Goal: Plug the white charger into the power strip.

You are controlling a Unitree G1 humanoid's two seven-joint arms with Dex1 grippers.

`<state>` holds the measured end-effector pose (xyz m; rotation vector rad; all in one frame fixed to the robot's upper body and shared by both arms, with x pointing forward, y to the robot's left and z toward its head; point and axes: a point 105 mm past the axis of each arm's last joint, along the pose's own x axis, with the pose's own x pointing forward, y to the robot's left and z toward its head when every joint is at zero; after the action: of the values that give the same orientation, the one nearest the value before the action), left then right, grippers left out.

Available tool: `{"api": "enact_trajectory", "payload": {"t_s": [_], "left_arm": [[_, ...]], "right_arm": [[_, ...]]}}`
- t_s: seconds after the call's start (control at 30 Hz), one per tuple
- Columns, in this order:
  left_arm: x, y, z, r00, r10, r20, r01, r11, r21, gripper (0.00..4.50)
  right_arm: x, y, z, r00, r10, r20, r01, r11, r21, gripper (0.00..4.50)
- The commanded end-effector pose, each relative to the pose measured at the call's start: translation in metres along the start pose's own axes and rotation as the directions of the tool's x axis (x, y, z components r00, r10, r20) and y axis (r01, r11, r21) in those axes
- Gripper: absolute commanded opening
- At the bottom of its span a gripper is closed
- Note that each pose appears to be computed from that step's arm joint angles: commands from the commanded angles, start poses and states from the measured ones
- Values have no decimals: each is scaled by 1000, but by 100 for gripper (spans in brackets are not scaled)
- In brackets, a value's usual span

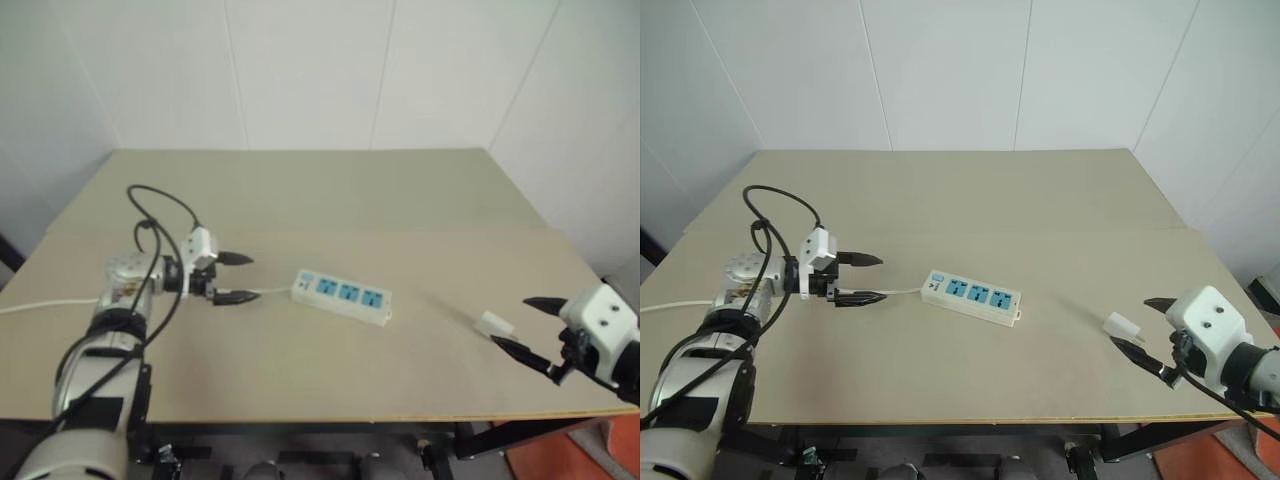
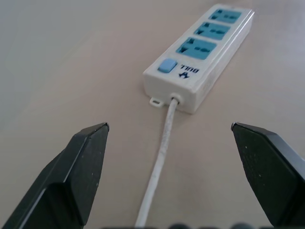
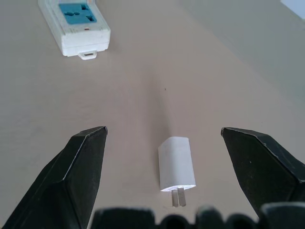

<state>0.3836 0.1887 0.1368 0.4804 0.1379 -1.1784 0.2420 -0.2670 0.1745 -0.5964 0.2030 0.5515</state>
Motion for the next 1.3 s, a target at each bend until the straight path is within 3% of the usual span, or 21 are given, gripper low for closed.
{"api": "enact_trajectory", "payload": {"t_s": [0.03, 0.17, 0.37, 0.4, 0.5, 0.87, 1.0, 1.13, 1.23, 1.3], "left_arm": [[12, 6, 4, 1000, 23, -8, -23, 1000, 0, 448], [28, 3, 5, 1000, 4, -7, -4, 1000, -30, 448], [47, 0, -10, 989, 11, -148, -13, 1000, -12, 448], [49, -1, -13, 986, 6, -167, -11, 999, -30, 431], [51, -4, -18, 979, -20, -204, 6, 998, -69, 361], [46, -10, -18, 975, -96, -200, 67, 987, -145, 2], [46, -3, -15, 982, -16, -187, 9, 999, -42, 2], [46, -2, 0, 993, -44, -105, 36, 996, -77, 2], [48, 0, 0, 985, -43, -170, 19, 990, -139, 2], [50, -8, 12, 989, -55, -135, 31, 985, -171, 2]], "right_arm": [[6, 1, 19, 997, -33, 63, 34, 999, -18, 450], [7, 0, 33, 993, -57, 102, 54, 998, 35, 450], [14, 18, 43, 997, -38, 66, 38, 999, 10, 450], [15, 21, 44, 997, -38, 67, 37, 999, 12, 450], [17, 23, 44, 997, -55, 63, 53, 998, 28, 450], [28, 30, 41, 996, -76, 38, 73, 995, 66, 450], [31, 32, 39, 997, -66, 29, 64, 996, 60, 450], [34, 34, 39, 998, -56, 29, 54, 996, 66, 450], [35, 36, 37, 998, -52, 26, 50, 996, 69, 450], [38, 37, 33, 998, -59, 22, 57, 995, 85, 450]]}}
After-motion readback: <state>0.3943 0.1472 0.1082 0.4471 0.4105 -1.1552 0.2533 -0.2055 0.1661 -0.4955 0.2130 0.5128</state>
